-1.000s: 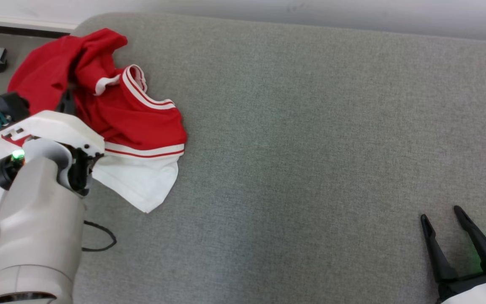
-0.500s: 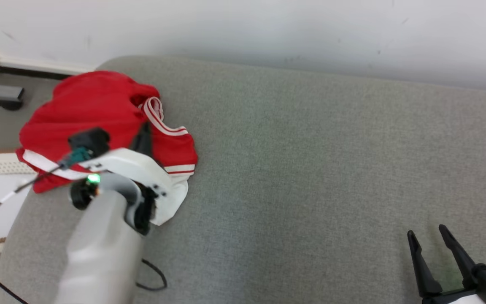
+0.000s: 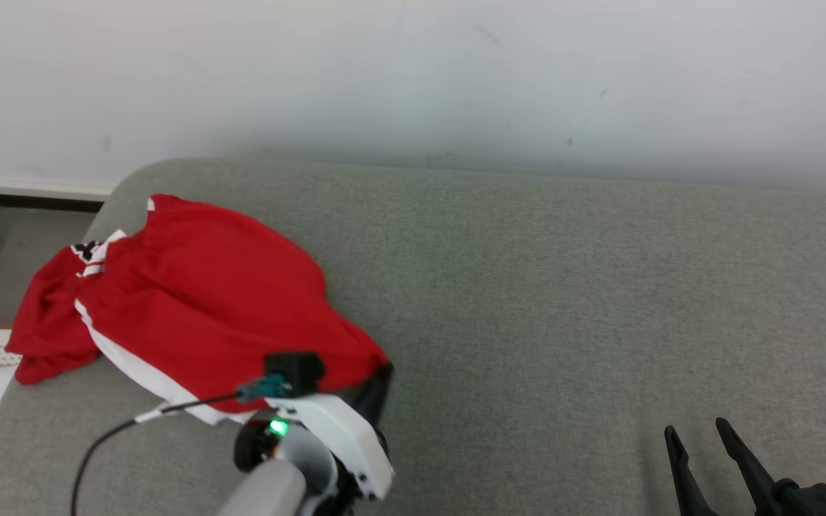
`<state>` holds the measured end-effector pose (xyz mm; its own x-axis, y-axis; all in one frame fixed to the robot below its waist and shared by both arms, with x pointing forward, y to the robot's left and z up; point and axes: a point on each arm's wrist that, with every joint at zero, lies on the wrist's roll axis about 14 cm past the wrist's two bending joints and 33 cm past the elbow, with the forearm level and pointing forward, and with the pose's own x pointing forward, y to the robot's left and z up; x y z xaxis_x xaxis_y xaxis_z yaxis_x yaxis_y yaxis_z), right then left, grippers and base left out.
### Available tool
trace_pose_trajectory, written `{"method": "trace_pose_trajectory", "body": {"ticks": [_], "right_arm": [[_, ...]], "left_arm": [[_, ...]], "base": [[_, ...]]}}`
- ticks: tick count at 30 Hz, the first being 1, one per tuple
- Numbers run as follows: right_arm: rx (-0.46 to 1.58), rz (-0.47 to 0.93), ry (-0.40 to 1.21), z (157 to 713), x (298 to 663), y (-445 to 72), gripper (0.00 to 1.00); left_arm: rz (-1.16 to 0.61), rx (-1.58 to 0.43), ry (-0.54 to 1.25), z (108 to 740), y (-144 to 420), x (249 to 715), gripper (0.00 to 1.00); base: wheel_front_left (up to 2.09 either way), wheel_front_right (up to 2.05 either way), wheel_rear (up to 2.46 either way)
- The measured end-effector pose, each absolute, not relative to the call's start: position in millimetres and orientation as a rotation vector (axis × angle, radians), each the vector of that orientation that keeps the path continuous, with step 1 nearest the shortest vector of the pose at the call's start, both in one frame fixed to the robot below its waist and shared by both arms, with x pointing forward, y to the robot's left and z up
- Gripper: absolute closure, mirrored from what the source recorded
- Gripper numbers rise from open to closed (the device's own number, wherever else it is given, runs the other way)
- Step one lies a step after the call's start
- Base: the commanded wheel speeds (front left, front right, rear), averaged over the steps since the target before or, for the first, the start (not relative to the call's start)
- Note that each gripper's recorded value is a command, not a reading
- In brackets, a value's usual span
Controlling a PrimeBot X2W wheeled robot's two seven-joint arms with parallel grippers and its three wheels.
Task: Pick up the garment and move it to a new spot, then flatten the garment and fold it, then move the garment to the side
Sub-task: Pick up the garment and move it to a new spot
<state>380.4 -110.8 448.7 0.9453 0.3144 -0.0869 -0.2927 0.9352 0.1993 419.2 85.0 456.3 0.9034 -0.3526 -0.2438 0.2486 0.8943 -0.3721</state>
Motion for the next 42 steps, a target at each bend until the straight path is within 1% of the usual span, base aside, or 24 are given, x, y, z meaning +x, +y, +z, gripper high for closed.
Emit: {"method": "trace_pose_trajectory", "body": {"ticks": [5, 11, 24, 32, 40, 42], "right_arm": [[0.191, 0.288, 0.114, 450, 377, -117, 0.00], [0.199, 0.271, 0.110, 451, 371, -120, 0.00], [0.199, 0.181, 0.073, 462, 360, -149, 0.00], [0.196, 0.083, 0.043, 469, 351, -180, 0.00], [0.195, -0.035, 0.027, 473, 338, -214, 0.00], [0.196, -0.057, 0.031, 471, 335, -220, 0.00]], "left_arm": [[-0.442, -0.339, 0.377, 448, 44, 394, 1.00], [-0.517, -0.344, 0.421, 445, 13, 375, 1.00], [-0.743, -0.349, 0.450, 458, -58, 342, 1.00], [-0.982, -0.336, 0.399, 494, -121, 326, 1.00], [-1.246, -0.374, 0.426, 518, -180, 283, 1.00], [-1.300, -0.412, 0.439, 526, -190, 272, 1.00]], "base": [[0.00, 0.00, 0.00], [0.00, 0.00, 0.00], [0.00, 0.00, 0.00], [0.00, 0.00, 0.00], [0.00, 0.00, 0.00], [0.00, 0.00, 0.00]]}}
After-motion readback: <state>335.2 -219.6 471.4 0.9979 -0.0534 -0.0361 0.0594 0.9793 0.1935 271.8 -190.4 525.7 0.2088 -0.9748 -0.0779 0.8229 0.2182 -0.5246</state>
